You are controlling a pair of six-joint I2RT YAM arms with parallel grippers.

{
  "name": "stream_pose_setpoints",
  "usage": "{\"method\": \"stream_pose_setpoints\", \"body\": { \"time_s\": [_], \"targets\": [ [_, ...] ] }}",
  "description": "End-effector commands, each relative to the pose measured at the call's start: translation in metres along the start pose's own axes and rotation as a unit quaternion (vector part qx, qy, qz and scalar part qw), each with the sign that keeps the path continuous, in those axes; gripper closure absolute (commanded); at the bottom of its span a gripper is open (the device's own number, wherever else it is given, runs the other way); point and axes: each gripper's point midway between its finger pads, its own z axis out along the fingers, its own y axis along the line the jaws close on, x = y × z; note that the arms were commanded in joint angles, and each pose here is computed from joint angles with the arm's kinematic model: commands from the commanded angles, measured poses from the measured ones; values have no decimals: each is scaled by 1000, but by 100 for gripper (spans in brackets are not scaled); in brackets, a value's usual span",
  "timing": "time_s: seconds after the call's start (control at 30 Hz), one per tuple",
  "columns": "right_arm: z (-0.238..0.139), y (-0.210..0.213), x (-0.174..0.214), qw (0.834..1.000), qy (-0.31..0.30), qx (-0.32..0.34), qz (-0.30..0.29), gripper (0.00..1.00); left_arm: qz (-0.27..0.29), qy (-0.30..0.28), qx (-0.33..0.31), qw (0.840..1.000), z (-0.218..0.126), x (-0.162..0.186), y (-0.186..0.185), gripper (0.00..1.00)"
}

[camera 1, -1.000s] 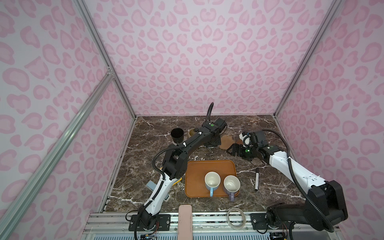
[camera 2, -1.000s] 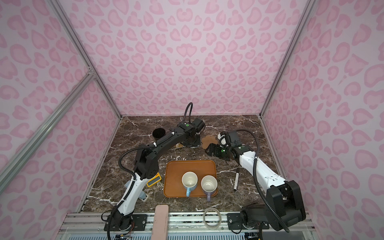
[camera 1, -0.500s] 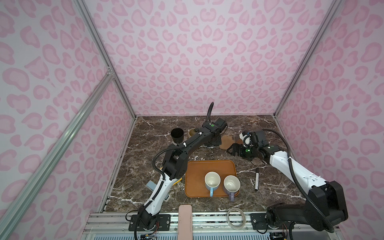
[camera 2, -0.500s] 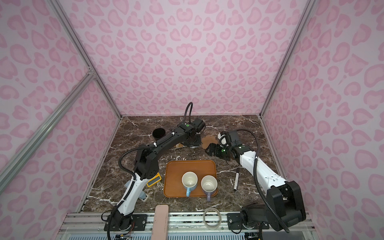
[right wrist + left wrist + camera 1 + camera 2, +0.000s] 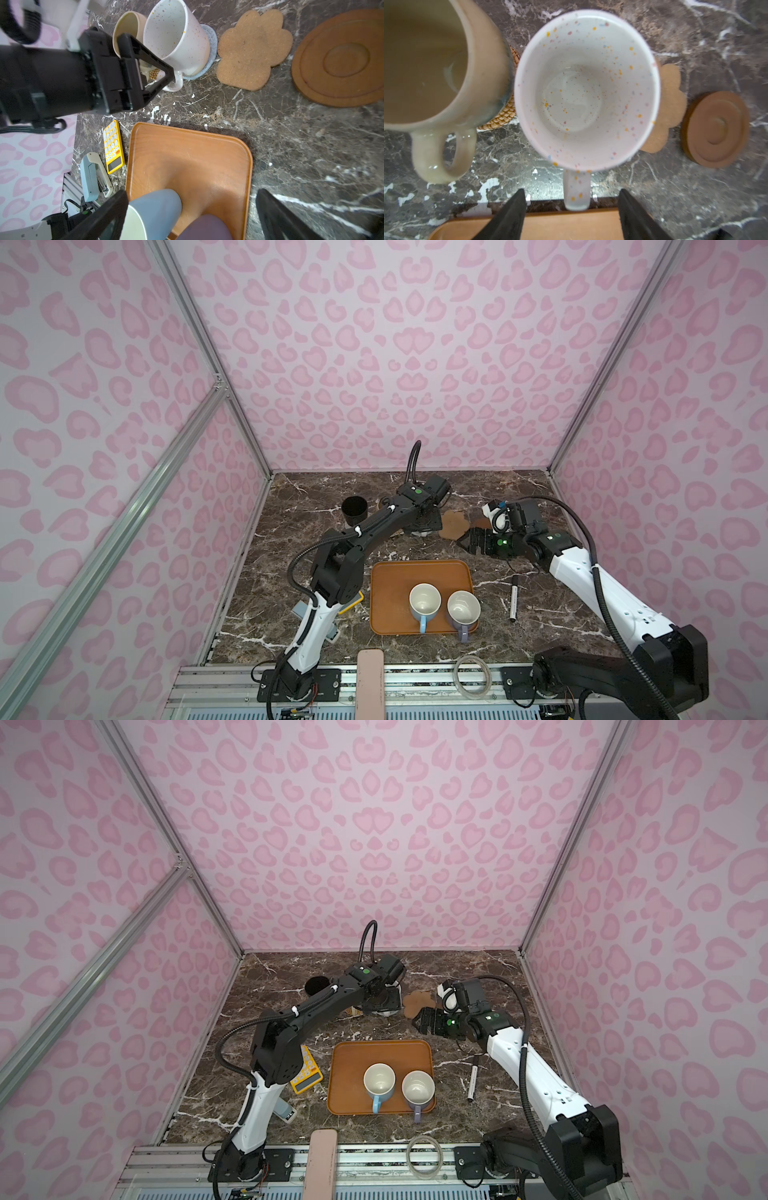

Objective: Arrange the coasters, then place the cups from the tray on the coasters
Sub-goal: 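Lower the speckled mug onto the grey knit coaster and open the left gripper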

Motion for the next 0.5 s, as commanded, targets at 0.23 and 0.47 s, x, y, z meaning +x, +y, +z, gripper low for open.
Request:
{"method": "stream_pose_setpoints", "body": {
  "time_s": [0.23,0.47],
  "targets": [
    [-24,27,50,990,35,77,-112,2,-26,-98,149,984,-145,-20,-10,3],
    [-31,70,92,980,44,69,-179,6,-46,-92,185,977,-185,13,18,2]
  ]
}}
